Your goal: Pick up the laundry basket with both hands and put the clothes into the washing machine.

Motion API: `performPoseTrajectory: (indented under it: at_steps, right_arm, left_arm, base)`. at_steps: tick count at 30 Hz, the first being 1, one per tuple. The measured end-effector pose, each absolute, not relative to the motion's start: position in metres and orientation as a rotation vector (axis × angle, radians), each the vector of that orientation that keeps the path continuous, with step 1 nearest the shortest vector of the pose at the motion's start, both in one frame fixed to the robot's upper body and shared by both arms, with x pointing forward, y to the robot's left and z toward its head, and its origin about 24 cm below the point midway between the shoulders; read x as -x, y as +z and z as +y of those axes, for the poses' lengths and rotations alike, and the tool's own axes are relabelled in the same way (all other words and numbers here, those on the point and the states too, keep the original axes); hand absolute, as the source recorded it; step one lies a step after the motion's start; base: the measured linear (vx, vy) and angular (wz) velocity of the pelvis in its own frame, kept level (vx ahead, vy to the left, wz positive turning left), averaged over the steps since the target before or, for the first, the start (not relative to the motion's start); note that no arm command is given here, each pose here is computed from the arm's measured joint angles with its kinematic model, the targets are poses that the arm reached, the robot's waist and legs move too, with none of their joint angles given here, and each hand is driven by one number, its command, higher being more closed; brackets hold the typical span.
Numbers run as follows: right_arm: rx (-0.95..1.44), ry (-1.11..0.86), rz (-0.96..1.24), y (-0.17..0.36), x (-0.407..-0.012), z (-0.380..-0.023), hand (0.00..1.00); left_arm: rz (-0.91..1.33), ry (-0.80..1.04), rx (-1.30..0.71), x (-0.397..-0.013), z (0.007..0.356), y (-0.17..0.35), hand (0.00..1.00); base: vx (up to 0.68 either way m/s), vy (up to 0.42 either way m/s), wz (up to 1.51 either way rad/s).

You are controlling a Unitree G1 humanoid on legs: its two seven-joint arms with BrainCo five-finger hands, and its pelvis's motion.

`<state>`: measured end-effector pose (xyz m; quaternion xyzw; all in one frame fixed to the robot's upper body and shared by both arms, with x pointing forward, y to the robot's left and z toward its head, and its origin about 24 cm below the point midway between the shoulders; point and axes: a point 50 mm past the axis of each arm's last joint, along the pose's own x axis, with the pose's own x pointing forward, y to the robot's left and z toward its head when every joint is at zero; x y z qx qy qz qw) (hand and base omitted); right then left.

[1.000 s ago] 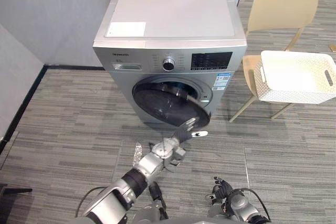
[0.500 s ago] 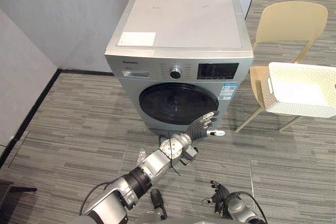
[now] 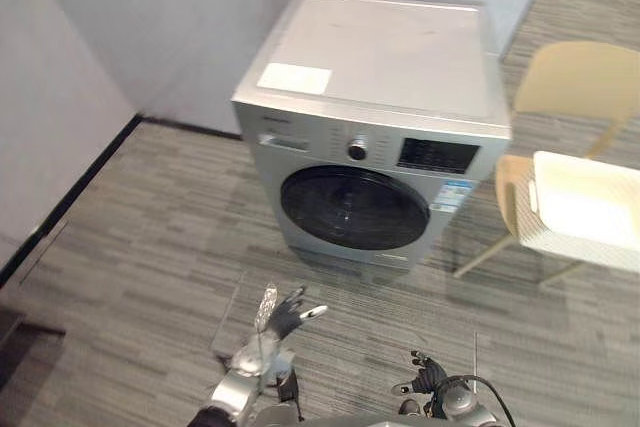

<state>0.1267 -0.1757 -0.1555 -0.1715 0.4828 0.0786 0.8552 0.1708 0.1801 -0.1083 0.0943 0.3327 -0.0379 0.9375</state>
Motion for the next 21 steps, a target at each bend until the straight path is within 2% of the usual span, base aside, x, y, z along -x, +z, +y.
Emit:
performPoseTrajectory:
  at_steps: [5,8,13,17,21]
  right_arm:
    - [0.321,0.1,1.033,-0.156,-0.125,-0.184,0.0]
    - [0.315,0.075,1.017,-0.154,-0.13,-0.189,0.0]
    - [0.251,0.01,1.007,-0.152,-0.135,-0.192,0.0]
    - [0.217,0.03,1.017,-0.155,-0.128,-0.18,0.0]
    - [0.204,0.028,0.979,-0.153,-0.126,-0.18,0.0]
  left_arm:
    - [0.749,0.173,-0.158,-0.146,0.221,-0.117,0.0]
    - [0.857,0.227,-0.135,-0.112,0.223,-0.134,0.0]
    - [0.964,0.252,-0.127,-0.085,0.223,-0.146,0.0]
    - [0.984,0.246,-0.135,-0.08,0.225,-0.148,0.0]
    - [0.927,0.224,-0.139,-0.102,0.221,-0.143,0.0]
  base:
    - [0.05,0.104,1.15]
    - [0.1,0.15,0.44]
    - [0.16,0.255,0.62]
    - [0.21,0.195,0.99]
    - [0.2,0.009,1.27]
